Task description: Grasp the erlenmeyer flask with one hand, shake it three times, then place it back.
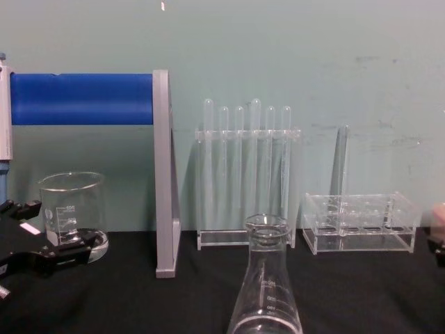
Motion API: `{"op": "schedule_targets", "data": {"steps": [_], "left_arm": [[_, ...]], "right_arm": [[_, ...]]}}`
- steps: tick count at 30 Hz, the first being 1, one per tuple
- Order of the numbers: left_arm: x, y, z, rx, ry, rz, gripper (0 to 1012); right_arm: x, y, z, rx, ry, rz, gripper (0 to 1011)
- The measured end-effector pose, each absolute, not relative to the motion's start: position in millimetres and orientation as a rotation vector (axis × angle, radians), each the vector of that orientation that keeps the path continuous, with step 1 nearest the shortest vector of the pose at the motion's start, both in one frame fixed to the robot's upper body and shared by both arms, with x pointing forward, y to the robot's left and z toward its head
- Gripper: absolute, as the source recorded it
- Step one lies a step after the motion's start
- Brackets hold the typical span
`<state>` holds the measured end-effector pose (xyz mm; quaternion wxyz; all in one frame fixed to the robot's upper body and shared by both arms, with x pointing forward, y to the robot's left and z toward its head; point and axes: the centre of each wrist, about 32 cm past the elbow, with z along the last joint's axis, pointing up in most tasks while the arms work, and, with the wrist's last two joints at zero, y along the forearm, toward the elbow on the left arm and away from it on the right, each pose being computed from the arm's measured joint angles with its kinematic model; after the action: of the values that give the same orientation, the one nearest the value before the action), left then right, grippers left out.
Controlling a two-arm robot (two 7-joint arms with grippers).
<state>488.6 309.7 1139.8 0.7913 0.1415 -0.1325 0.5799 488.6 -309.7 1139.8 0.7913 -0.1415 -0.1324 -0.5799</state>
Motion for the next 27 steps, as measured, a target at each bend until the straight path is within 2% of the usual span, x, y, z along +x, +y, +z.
{"op": "schedule_targets", "data": {"steps": [27], "left_arm": [[488.6, 309.7, 1139.8, 0.304, -0.285, 1.248, 1001]], "right_arm": [[488.6, -309.6, 1139.8, -0.304, -0.285, -1.248, 1000]]}}
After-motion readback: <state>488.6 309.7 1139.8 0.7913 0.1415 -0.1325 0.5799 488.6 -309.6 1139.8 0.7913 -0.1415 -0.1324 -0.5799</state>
